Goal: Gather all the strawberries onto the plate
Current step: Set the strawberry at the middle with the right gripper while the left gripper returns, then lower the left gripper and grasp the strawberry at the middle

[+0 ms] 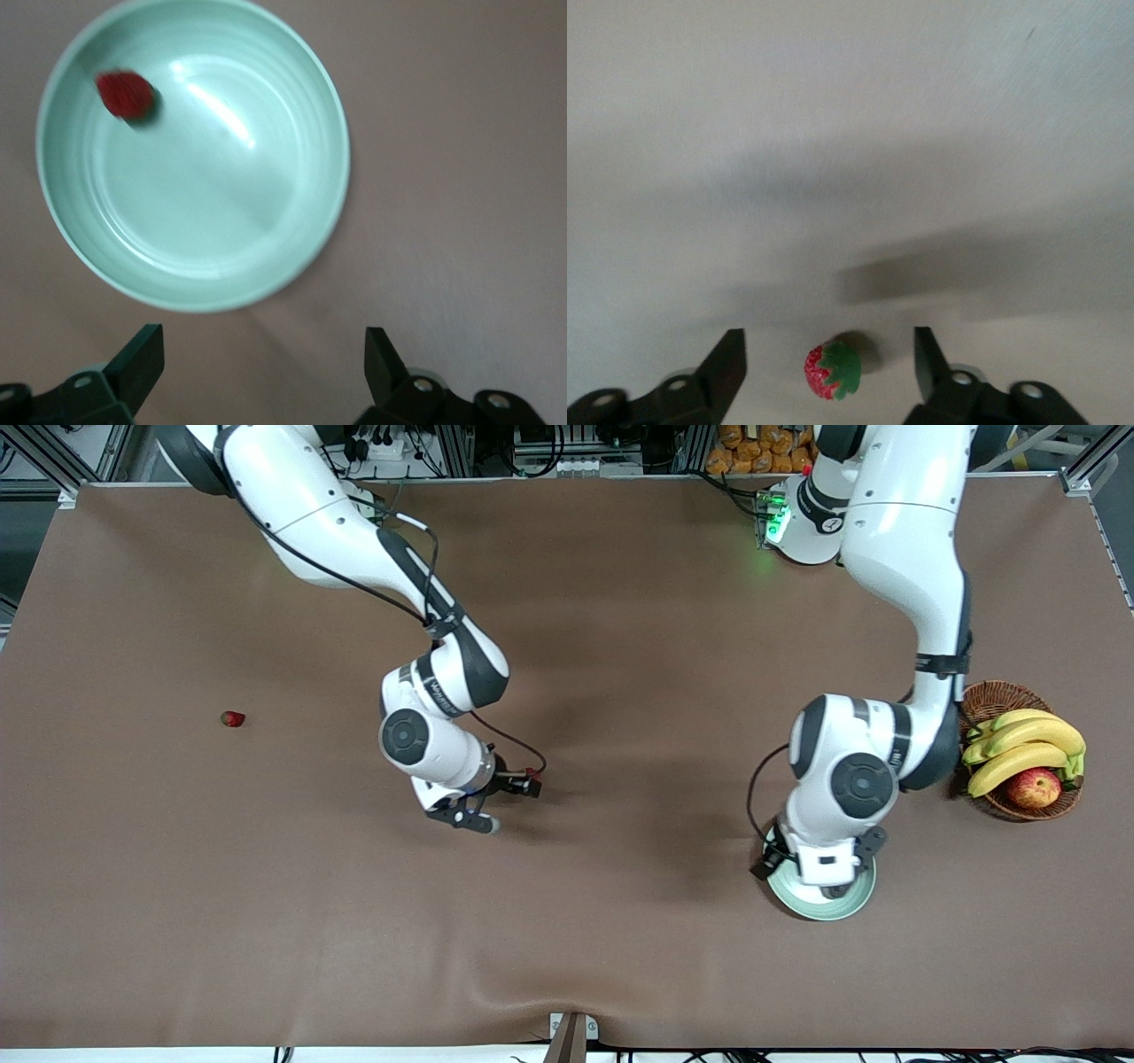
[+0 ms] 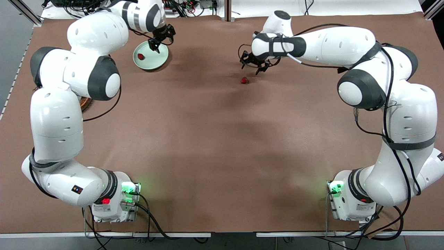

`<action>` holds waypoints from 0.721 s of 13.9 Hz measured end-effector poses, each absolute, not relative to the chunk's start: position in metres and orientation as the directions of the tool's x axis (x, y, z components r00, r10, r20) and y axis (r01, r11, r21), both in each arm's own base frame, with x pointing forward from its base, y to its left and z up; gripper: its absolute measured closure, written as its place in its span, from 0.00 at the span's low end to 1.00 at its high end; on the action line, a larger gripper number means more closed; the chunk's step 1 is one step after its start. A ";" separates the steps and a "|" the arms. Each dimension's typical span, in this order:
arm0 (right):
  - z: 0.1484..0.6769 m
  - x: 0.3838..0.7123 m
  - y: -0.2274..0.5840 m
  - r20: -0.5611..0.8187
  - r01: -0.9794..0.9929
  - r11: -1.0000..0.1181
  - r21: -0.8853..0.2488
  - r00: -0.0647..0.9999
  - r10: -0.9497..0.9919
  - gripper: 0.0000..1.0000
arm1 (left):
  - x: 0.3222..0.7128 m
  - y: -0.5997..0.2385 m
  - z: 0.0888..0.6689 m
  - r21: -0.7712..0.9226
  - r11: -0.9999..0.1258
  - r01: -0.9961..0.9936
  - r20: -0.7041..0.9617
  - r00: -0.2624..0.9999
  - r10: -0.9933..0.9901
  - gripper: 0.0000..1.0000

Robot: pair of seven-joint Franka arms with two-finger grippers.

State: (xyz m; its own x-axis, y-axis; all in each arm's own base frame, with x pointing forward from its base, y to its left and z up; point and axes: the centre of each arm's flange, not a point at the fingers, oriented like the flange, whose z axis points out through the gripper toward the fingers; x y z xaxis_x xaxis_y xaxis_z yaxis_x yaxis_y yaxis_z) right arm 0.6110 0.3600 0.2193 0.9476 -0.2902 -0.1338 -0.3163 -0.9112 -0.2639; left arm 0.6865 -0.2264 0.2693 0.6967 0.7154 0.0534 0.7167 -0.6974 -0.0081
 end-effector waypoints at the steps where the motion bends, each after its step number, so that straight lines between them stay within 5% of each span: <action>1: 0.229 0.620 0.345 -0.134 -0.333 -0.905 -0.267 0.942 -0.307 0.00 | 0.681 -0.242 0.269 -0.008 -0.714 0.701 0.053 0.713 0.699 0.00; 10: 0.273 0.665 0.126 -0.238 -0.258 -0.949 -0.183 0.948 -0.211 0.00 | 0.610 -0.407 0.267 0.035 -0.828 0.560 0.018 0.828 0.561 0.00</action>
State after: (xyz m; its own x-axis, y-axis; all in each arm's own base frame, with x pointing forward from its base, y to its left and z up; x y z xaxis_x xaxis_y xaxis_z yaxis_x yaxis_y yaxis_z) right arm 0.6649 0.1261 0.2733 0.9480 -0.2115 -0.2379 -0.2575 -0.9489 -0.1826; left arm 0.6096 -0.4067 0.2666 0.8276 0.5611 0.0183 0.5603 -0.8276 0.0345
